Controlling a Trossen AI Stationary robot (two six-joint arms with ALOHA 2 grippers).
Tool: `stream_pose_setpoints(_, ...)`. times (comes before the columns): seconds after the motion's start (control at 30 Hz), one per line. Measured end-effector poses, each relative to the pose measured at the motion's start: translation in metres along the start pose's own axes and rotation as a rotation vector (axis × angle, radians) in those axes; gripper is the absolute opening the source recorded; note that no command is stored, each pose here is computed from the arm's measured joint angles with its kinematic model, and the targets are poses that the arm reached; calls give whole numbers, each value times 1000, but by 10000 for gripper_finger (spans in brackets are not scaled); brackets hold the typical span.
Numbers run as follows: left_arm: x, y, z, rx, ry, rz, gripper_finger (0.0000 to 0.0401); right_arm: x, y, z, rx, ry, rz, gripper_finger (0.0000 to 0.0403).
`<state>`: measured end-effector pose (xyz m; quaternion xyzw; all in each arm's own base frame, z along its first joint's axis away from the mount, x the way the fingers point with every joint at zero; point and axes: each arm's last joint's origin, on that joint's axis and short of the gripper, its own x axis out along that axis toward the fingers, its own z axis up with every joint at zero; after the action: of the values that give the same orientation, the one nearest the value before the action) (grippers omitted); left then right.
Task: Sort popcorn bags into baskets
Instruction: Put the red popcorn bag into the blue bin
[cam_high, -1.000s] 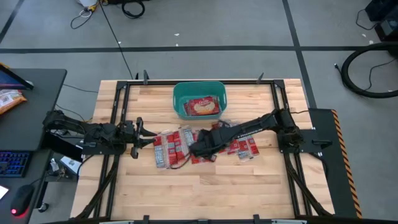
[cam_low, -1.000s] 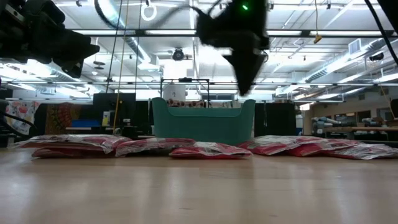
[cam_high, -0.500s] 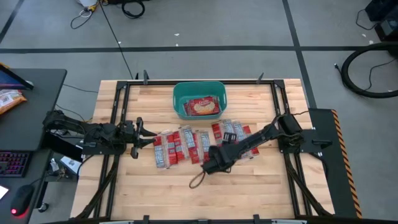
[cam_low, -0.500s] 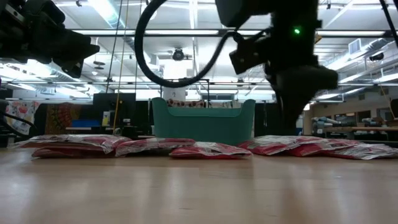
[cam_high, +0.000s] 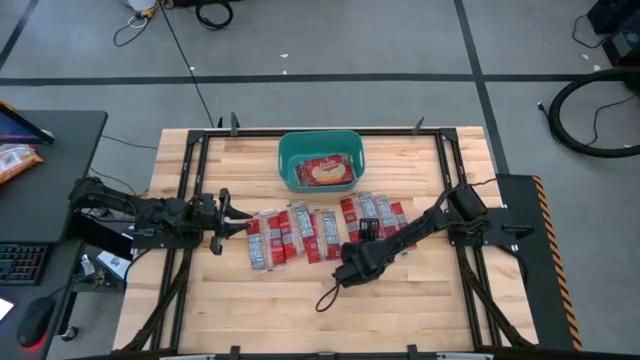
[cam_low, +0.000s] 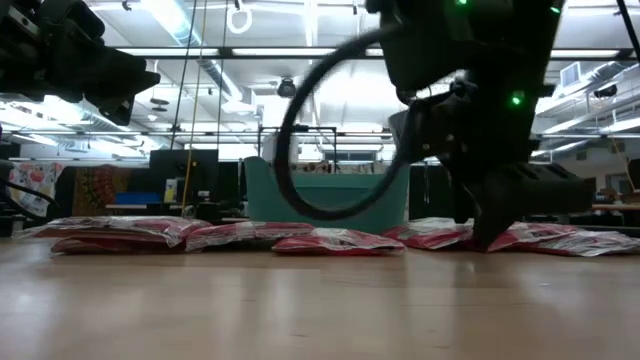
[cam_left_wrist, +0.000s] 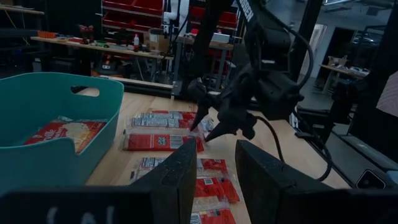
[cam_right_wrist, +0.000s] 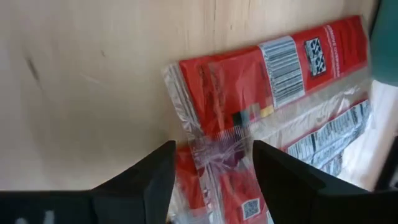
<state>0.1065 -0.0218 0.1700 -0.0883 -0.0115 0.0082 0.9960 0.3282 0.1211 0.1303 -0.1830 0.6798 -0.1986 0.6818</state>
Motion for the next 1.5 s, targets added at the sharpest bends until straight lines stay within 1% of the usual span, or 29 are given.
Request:
stream_pose_setpoints(0.13, 0, 0, 0, 0, 0, 0, 117, 7, 1, -4, -6, -18, -26, 212)
stream_pose_setpoints(0.23, 0, 0, 0, 0, 0, 0, 117, 10, 1, -5, 3, -29, -48, 190)
stream_pose_setpoints(0.37, 0, 0, 0, 0, 0, 0, 117, 12, 2, -5, 17, -40, -53, 137)
stream_pose_setpoints(0.53, 0, 0, 0, 0, 0, 0, 117, 12, 2, -3, 95, -49, -54, 61)
stream_pose_setpoints(0.63, 0, 0, 0, 0, 0, 0, 117, 1, -1, 3, 99, -37, -33, 19)
stream_pose_setpoints(0.67, 0, 0, 0, 0, 0, 0, 117, -6, -3, 6, 95, -38, -33, 11)
stream_pose_setpoints(0.73, 0, 0, 0, 0, 0, 0, 117, -19, -10, 13, 89, -33, -37, 9)
stream_pose_setpoints(0.87, 0, 0, 0, 0, 0, 0, 117, -46, -28, 25, 102, -47, -66, 19)
stream_pose_setpoints(0.97, 0, 0, 0, 0, 0, 0, 117, -67, -42, 32, 119, -71, -100, 13)
stream_pose_setpoints(1.1, 0, 0, 0, 0, 0, 0, 117, -93, -65, 43, 234, -136, -134, 6)
stream_pose_setpoints(1.17, 0, 0, 0, 0, 0, 0, 117, -102, -79, 49, 303, -163, -128, 8)
stream_pose_setpoints(1.3, 0, 0, 0, 0, 0, 0, 117, -118, -107, 59, 404, -214, -106, 11)
stream_pose_setpoints(1.5, 0, 0, 0, 0, 0, 0, 117, -138, -150, 71, 483, -310, -107, 8)
